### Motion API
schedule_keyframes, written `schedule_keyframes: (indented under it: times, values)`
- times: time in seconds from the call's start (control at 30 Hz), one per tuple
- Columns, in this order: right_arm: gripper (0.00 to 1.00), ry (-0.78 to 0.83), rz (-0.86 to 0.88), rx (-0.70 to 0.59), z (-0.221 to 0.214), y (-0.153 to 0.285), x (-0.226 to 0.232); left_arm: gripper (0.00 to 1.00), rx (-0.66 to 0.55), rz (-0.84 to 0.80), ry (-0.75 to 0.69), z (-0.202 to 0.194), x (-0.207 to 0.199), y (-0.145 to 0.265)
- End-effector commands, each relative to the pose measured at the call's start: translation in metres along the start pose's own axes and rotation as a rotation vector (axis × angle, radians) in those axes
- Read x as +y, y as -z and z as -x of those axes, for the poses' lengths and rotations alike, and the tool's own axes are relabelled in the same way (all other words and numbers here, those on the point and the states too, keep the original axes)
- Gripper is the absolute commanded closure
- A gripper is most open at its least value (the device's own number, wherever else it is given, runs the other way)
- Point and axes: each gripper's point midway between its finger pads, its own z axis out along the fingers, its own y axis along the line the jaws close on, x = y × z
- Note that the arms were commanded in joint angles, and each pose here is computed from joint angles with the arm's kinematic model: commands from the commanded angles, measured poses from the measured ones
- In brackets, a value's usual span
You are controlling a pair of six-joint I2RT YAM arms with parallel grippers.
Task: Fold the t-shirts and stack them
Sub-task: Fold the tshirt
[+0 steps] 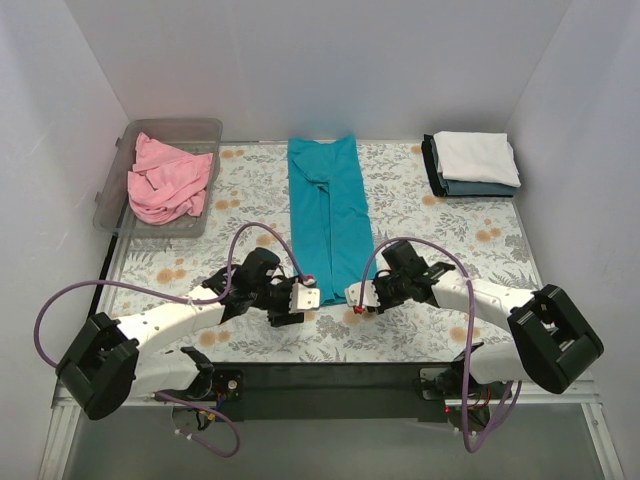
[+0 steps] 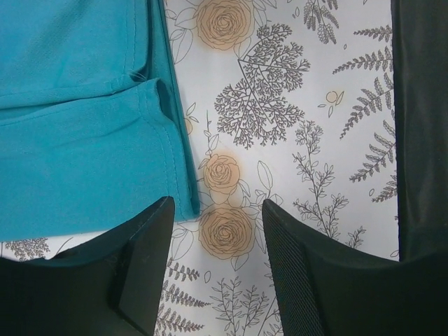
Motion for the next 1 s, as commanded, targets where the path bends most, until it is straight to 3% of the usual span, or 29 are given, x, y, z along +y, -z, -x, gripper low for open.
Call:
schedule_keyframes:
  times: [0.0,0.07,0.2,0.5,0.73,0.97]
  values:
    - [0.72,-0.038,0.045,0.049,-0.016,-0.006,0.012,0.48,0.000,0.003,-0.030,-0.003,0.001,-0.003]
    - [0.78,-0.044,0.049,0.064,-0.020,-0.006,0.013,0.49,0.002,-0.016,-0.042,-0.006,-0.003,-0.005]
    - [0.99,-0.067,0.046,0.076,-0.022,-0.006,0.012,0.52,0.031,-0.028,-0.028,-0.016,-0.003,-0.013]
    - [0.99,-0.087,0.044,0.078,-0.015,0.002,0.003,0.56,0.041,0.016,-0.067,-0.017,0.014,-0.020]
    - [0.99,-0.096,0.049,0.055,-0.009,0.004,0.003,0.56,-0.031,0.034,-0.096,0.014,0.024,-0.010]
    - [0.99,-0.108,0.049,0.072,-0.011,0.003,-0.002,0.57,0.024,0.004,-0.077,-0.007,0.023,-0.026]
